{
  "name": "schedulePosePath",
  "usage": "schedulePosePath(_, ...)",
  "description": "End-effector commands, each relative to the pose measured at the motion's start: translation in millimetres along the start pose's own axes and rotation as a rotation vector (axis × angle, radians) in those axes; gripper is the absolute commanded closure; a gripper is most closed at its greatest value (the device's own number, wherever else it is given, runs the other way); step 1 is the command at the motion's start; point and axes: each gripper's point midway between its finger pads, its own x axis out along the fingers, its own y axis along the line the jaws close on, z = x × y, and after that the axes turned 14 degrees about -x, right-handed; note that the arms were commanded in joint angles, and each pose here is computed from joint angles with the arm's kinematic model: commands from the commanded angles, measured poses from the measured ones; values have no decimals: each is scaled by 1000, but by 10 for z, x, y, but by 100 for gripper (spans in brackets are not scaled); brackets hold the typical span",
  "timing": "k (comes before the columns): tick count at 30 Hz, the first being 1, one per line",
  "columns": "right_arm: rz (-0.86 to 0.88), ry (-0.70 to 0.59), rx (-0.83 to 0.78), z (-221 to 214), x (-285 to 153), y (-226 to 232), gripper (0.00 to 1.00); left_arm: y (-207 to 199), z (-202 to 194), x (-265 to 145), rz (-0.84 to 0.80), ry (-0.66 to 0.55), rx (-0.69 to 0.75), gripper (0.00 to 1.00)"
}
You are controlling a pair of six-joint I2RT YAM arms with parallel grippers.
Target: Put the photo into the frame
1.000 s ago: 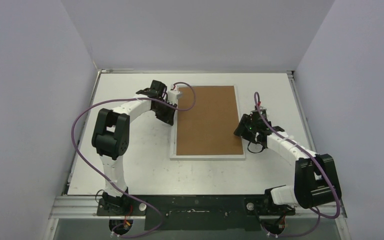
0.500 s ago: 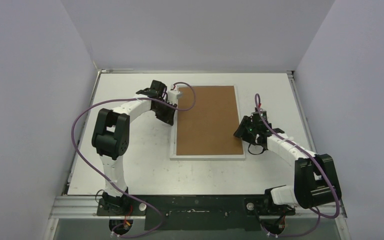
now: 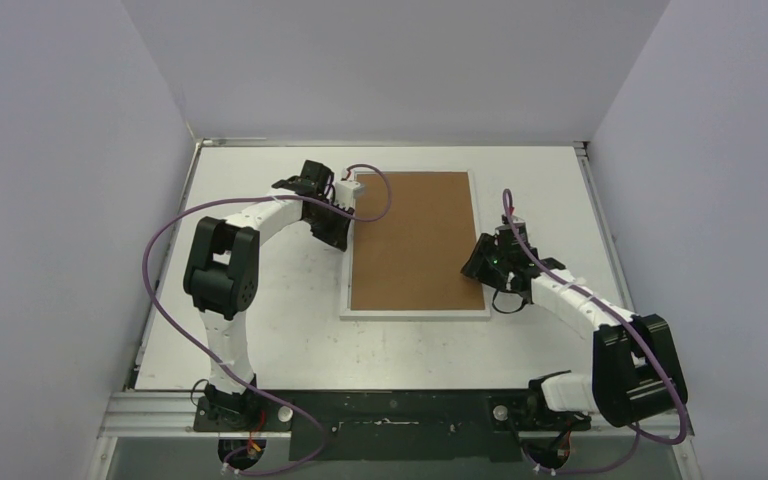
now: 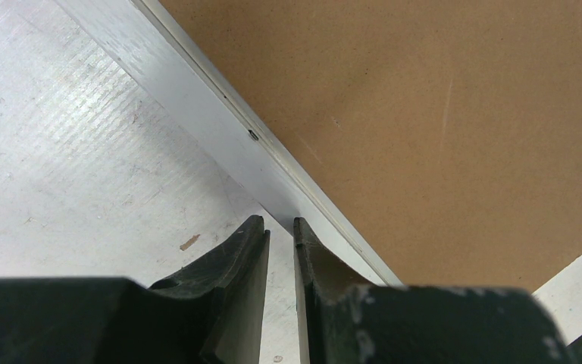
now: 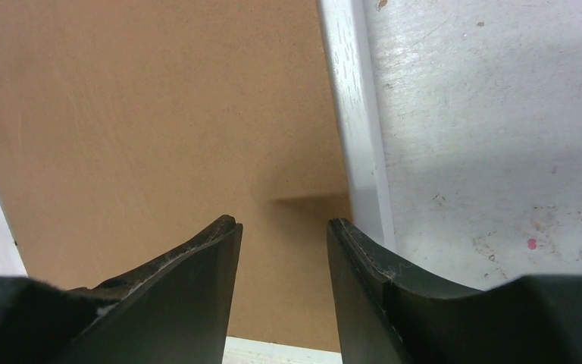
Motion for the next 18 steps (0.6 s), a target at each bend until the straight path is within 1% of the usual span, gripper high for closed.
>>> schedulePosePath(1,19,-59,6,180,-29,88,54,118,-89,104,41,32,6,83)
schedulePosePath(7,1,-93,-27,316,12,101,55,122,-94,114,40,33,7,83)
schedulePosePath(11,-47,-169,-147,402,-159,324,55,107,-92,104,36,33,5,83)
schedulePosePath(14,-72,-179,-208,218,-266,463,56,114,-90,95,38,31,7,83)
schedulePosePath(17,-45,-160,-222,-75,-298,597,57,116,-96,101,39,36,8,83)
schedulePosePath(18,-33,-148,-227,-174,-295,638,59,122,-95,96,41,36,8,83)
